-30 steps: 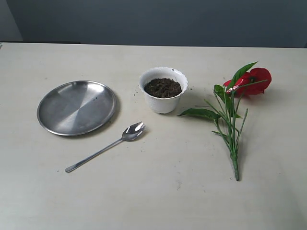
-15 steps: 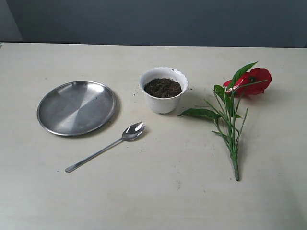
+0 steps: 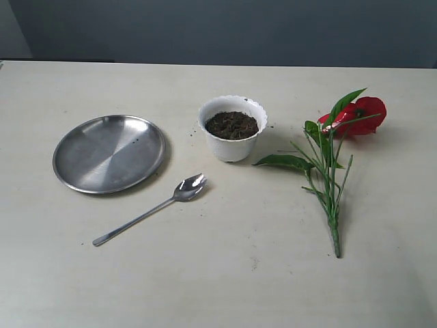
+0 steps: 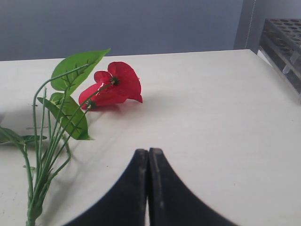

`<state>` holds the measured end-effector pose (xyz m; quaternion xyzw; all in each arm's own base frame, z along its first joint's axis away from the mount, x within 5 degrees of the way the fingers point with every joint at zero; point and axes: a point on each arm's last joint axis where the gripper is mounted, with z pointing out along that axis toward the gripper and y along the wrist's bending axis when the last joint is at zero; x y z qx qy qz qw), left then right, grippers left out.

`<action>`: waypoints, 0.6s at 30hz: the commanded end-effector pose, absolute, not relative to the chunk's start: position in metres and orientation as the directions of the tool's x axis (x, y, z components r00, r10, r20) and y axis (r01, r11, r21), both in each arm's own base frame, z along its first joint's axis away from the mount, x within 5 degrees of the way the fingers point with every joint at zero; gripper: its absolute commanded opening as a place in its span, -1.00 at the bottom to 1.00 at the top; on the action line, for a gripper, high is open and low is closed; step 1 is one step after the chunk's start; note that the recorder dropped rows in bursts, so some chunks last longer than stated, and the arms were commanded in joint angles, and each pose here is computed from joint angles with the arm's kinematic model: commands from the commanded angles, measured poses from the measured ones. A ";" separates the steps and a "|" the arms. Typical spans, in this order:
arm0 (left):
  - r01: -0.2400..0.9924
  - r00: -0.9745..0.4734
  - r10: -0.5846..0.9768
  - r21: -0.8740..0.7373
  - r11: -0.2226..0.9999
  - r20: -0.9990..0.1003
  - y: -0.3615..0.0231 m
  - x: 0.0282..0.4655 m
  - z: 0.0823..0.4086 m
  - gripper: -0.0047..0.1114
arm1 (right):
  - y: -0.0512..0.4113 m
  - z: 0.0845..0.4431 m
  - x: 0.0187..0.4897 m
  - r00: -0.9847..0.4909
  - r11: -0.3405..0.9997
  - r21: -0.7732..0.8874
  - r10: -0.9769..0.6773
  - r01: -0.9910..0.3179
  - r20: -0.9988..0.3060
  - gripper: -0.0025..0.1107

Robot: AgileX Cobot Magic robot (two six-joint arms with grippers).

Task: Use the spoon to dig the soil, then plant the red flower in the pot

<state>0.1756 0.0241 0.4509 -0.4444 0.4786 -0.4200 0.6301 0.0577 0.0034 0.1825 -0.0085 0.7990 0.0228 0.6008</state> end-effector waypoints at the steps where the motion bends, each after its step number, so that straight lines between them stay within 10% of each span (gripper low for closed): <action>1: 0.359 0.013 -0.996 -0.930 -0.077 0.087 0.013 0.170 0.471 -0.91 | 0.003 0.183 0.058 -0.270 0.999 0.021 0.010 -0.036 -0.963 -0.97; 5: 0.497 0.038 -0.991 -0.857 0.133 -0.131 0.006 0.164 0.484 -0.91 | 0.003 0.183 0.058 -0.270 0.999 0.021 0.010 -0.036 -0.963 -0.97; 7: 0.481 0.188 -0.889 -0.751 0.454 -0.417 0.004 0.163 0.486 -0.91 | 0.003 0.183 0.058 -0.270 0.999 0.021 0.010 -0.036 -0.963 -0.97; 11: 0.212 0.398 -0.263 -0.190 0.959 -0.879 -0.001 0.165 0.483 -0.91 | 0.003 0.183 0.058 -0.270 0.999 0.021 0.010 -0.036 -0.963 -0.97; 18: 0.009 0.276 0.437 0.457 0.890 -0.856 -0.003 0.172 0.463 -0.63 | 0.003 0.183 0.058 -0.270 0.999 0.021 0.010 -0.036 -0.963 -0.97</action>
